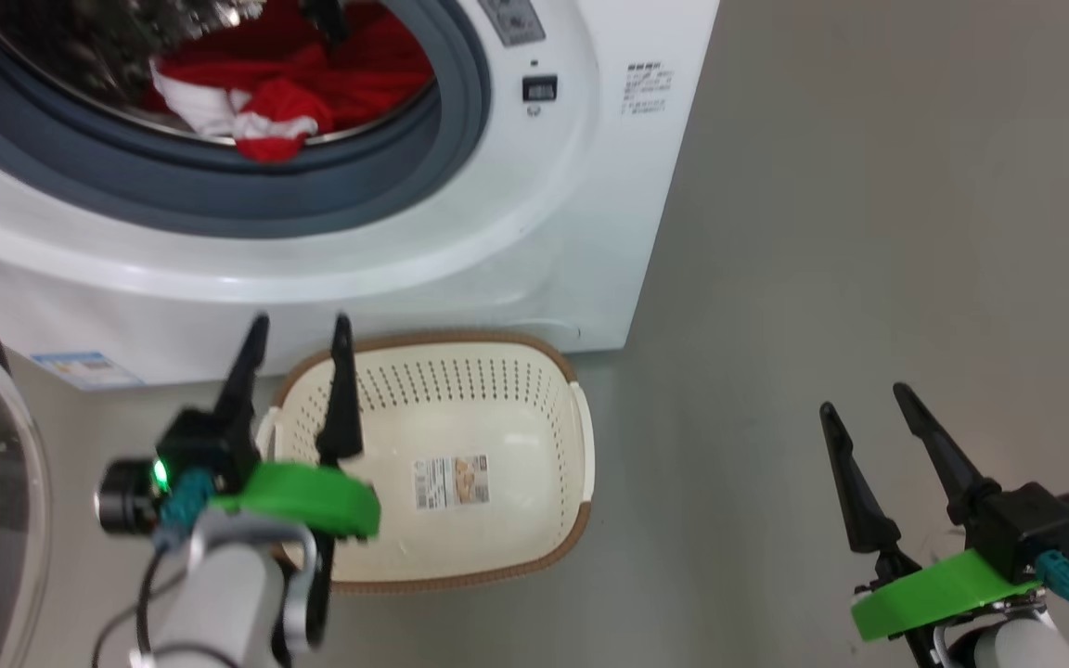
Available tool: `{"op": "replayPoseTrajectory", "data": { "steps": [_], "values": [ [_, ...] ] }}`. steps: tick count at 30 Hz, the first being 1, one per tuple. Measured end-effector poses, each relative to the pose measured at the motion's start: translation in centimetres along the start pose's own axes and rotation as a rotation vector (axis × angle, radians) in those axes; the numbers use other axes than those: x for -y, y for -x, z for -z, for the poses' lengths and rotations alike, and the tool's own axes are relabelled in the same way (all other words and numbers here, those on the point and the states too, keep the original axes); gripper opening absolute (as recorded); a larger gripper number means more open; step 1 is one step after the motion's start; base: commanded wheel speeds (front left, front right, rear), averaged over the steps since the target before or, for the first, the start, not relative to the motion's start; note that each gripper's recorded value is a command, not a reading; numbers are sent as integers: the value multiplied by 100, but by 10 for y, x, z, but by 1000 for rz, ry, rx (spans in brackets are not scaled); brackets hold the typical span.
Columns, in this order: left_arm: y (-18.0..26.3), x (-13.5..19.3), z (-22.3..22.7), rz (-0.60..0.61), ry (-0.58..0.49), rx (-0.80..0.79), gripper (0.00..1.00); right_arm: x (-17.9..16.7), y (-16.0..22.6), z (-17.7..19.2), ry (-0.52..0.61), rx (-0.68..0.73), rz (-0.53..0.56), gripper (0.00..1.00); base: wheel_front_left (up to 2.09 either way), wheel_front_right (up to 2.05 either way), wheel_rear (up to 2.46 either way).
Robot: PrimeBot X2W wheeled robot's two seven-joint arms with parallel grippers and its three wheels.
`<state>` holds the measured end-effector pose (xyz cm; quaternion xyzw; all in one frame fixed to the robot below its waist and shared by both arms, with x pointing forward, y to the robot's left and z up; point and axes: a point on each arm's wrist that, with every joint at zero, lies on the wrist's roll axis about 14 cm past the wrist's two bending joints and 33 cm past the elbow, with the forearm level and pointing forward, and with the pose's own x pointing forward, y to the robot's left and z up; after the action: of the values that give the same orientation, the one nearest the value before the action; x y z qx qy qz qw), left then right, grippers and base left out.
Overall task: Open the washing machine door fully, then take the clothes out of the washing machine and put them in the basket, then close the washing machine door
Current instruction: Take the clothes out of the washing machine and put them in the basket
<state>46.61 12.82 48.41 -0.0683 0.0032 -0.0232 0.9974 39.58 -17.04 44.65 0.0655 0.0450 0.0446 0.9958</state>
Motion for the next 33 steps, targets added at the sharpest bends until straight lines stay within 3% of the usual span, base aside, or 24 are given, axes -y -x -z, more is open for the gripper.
{"op": "replayPoseTrajectory", "data": {
  "steps": [17,33],
  "values": [
    [-150,-19,24,24,-16,-73,100,6,-43,43,-5,-93,-17,100,0,0,0],
    [-229,-21,76,68,0,-299,100,27,-52,70,-14,-152,34,100,0,0,0]
  ]
}}
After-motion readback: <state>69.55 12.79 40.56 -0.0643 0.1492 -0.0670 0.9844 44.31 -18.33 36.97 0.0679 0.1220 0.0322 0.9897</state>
